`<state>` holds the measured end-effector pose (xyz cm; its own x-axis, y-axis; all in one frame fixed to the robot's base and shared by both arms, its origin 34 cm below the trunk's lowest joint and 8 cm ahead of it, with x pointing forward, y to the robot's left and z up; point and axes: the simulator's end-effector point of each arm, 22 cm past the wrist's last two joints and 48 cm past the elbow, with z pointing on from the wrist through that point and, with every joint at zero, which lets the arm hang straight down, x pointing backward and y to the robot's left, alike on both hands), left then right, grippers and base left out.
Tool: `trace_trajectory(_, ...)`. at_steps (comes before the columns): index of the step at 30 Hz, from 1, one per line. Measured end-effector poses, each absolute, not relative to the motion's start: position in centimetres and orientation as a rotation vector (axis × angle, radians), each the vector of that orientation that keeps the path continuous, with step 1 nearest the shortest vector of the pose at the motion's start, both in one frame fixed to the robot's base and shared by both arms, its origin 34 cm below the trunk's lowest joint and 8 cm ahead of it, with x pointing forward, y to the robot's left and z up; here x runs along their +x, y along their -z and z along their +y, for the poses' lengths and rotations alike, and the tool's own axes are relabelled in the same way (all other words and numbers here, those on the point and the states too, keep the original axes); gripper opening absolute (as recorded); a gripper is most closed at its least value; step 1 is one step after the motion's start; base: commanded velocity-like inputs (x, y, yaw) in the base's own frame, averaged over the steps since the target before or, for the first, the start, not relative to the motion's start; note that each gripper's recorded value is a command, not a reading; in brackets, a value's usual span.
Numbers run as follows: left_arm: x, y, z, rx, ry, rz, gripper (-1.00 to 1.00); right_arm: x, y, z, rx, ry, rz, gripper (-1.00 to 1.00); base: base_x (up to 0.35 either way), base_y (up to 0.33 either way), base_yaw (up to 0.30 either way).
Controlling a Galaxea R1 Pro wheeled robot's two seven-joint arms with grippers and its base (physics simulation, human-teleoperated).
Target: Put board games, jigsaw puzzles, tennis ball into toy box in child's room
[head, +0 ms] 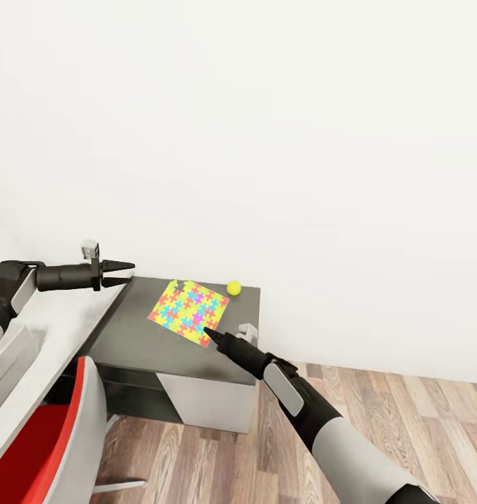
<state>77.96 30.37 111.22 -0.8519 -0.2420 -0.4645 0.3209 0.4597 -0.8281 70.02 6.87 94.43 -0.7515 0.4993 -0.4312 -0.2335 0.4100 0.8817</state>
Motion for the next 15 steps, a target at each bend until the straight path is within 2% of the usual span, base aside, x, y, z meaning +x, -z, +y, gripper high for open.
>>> trace_trajectory(6, 77.9, -111.5, 30.4, 0.066, 1.398, 2.178, 1.00, 70.1, -94.6, 6.9, 0.224, -1.392, 1.990, -1.00, -0.078, 0.086, -0.019)
trace_trajectory(15, 77.7, -112.3, 30.5, 0.074, 1.394, 2.167, 1.00, 70.1, -95.5, 6.9, 0.213, -1.392, 1.978, -1.00, -0.012, 0.011, -0.007)
